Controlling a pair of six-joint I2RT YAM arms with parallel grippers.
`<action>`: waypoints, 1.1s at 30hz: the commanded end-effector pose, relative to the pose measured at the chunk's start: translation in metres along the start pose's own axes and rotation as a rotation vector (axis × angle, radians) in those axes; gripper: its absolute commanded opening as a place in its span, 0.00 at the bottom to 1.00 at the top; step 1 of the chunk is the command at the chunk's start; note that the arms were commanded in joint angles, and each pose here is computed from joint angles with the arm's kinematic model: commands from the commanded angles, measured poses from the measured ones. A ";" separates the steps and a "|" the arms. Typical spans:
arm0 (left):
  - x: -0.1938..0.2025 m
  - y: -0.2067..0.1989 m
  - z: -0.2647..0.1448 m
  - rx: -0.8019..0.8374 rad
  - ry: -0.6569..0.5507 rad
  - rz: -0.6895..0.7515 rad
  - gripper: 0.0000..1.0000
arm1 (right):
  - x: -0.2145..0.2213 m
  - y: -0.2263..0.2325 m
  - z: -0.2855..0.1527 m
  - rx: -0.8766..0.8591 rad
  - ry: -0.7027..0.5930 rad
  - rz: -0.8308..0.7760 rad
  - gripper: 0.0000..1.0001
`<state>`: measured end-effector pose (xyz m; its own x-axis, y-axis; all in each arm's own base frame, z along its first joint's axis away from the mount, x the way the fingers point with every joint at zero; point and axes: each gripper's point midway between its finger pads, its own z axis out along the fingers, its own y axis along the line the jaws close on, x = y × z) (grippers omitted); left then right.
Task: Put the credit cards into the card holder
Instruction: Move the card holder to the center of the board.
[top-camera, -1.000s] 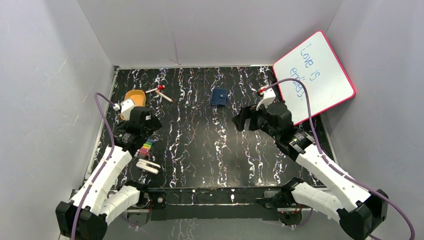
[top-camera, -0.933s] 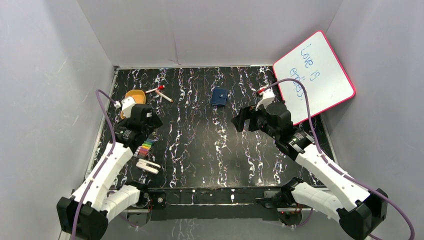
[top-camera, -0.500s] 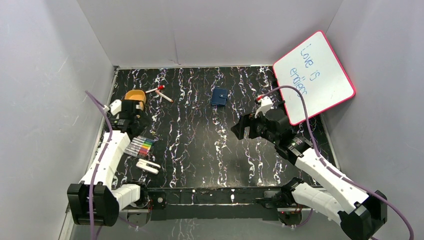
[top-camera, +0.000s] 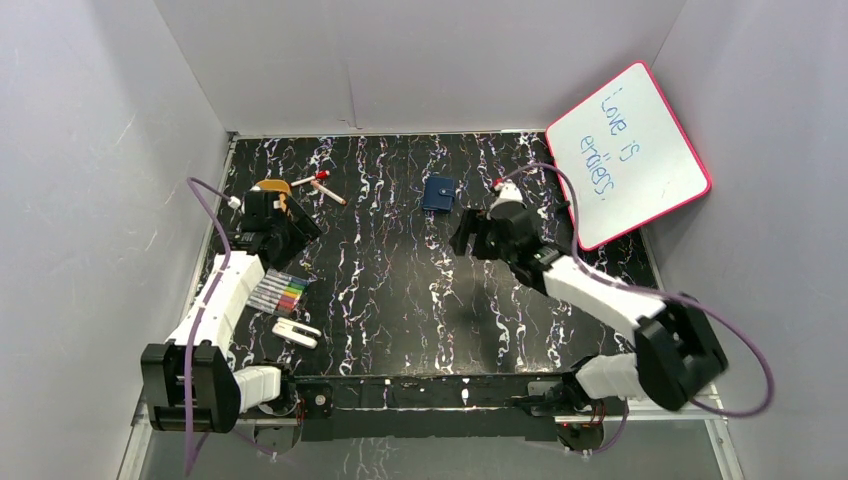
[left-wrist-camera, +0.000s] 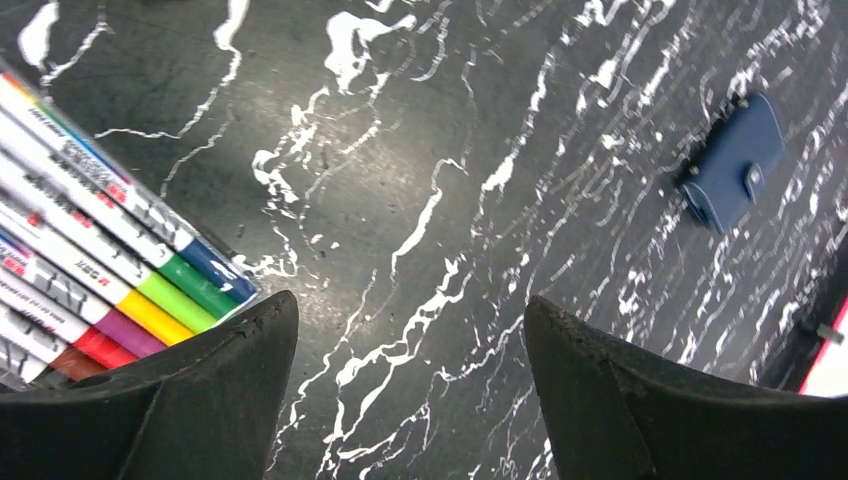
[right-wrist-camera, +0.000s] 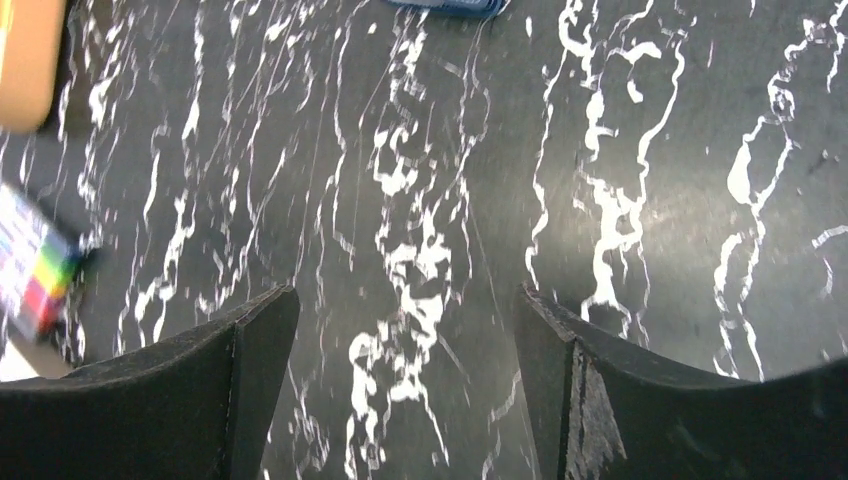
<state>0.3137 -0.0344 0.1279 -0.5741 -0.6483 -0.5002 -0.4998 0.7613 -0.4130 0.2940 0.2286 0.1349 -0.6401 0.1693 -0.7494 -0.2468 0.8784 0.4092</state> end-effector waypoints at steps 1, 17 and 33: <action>0.006 -0.016 -0.019 0.123 0.007 0.078 0.80 | -0.073 0.013 0.038 0.021 -0.171 0.128 0.84; 0.033 -0.005 -0.037 0.149 -0.035 0.191 0.80 | -0.094 -0.031 0.161 0.122 -0.089 0.291 0.63; 0.034 -0.007 -0.034 0.152 -0.029 0.189 0.80 | -0.064 -0.041 0.199 0.091 0.008 0.340 0.51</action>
<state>0.2768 -0.0630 0.1392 -0.6299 -0.5044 -0.5905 -0.2882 0.8579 -0.4254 0.4789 0.2592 0.0520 -0.6948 0.4305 -0.5761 0.0710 0.8382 0.5408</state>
